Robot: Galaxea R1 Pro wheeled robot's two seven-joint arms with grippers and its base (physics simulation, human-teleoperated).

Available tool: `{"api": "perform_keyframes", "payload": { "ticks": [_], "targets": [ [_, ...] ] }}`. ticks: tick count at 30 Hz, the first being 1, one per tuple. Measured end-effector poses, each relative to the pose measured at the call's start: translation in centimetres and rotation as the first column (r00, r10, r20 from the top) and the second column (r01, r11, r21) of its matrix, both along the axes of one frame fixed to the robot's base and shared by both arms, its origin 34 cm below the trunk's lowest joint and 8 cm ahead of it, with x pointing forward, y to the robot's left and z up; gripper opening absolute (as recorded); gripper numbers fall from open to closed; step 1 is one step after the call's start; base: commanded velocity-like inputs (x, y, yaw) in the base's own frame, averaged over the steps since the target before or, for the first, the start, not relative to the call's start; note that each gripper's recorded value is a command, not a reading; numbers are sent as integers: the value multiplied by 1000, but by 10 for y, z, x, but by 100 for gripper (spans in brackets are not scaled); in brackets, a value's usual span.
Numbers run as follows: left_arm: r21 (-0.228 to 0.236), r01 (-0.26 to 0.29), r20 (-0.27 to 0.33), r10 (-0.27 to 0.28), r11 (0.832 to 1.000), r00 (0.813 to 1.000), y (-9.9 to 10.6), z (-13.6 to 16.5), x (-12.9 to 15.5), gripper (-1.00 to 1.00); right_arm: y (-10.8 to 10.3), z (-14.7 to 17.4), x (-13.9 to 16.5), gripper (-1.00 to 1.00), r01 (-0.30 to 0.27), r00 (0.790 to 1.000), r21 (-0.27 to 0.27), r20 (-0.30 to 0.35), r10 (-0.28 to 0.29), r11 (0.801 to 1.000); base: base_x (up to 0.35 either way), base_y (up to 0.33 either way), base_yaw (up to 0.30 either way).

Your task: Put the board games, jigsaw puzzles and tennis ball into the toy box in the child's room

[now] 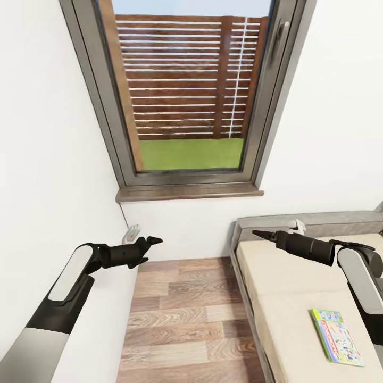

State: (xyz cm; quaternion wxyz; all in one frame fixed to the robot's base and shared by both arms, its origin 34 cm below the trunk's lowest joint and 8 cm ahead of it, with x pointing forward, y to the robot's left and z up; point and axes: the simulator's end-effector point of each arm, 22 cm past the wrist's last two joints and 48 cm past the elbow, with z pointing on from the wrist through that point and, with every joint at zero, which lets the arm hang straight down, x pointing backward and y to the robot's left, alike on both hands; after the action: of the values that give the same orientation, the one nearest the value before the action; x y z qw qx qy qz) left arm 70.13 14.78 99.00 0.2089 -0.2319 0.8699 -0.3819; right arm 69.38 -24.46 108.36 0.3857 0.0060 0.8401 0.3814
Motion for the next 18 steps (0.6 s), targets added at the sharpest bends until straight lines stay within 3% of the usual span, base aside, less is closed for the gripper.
{"api": "perform_keyframes", "payload": {
  "ticks": [11, 18],
  "targets": [
    [-6, -3, 2, 3, 1000, 1000, -1, 2, 1, 100, 0, 0, 0, 100, 0, 1000, 1, 0, 0, 1000, 30, -1, -31],
    [-5, -3, 2, 3, 1000, 1000, -1, 2, 0, 100, 0, 0, 0, 100, 0, 1000, 1, 1, 0, 1000, 202, 0, -7]
  ]
}}
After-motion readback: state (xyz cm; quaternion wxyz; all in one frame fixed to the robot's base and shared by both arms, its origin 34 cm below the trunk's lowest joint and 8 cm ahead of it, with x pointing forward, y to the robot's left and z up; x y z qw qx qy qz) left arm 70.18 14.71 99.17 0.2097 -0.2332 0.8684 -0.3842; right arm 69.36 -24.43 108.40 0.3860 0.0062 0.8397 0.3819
